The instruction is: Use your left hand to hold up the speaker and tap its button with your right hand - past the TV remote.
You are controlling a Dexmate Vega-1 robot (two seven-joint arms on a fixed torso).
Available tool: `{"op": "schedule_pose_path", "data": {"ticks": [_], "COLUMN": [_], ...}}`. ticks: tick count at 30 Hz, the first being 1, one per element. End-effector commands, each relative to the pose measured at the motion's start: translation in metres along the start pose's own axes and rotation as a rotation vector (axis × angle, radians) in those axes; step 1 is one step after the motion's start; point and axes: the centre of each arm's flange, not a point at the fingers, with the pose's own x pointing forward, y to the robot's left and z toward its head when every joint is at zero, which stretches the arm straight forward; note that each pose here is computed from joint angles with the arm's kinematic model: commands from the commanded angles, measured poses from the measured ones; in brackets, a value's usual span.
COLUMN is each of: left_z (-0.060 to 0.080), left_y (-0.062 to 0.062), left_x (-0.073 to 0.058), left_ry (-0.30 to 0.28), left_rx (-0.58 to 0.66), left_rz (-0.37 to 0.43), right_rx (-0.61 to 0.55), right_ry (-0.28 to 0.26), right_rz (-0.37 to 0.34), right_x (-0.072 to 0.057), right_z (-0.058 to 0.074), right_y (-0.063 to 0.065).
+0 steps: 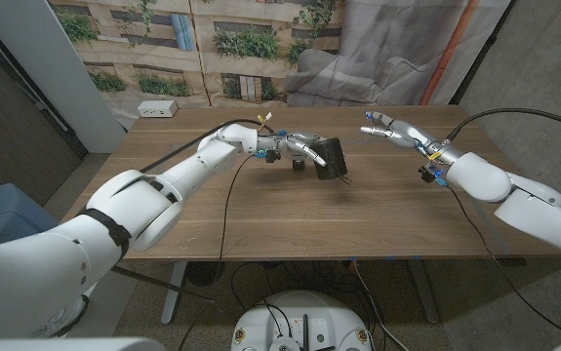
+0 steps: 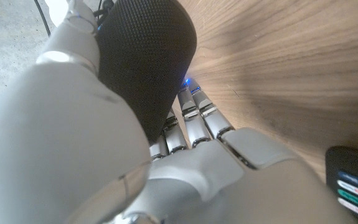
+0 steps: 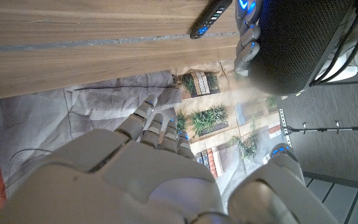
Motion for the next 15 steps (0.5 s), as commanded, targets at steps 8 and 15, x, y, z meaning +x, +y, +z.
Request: {"op": "schedule_pose_path", "data": {"ticks": [8, 15], "left_z": [0.015, 0.018], "left_y": [0.009, 0.003], "left_x": [-0.035, -0.046], "left_ry": [0.082, 0.129], "left_rx": [0.147, 0.212], "left_rz": [0.141, 0.148], "right_rx": [0.140, 0.207], "right_ry": [-0.014, -0.035], "right_rz": [-0.146, -0.198], "right_x": [0.013, 0.019], "right_z": [-0.027, -0.030], "right_y": [-0.007, 0.001]}}
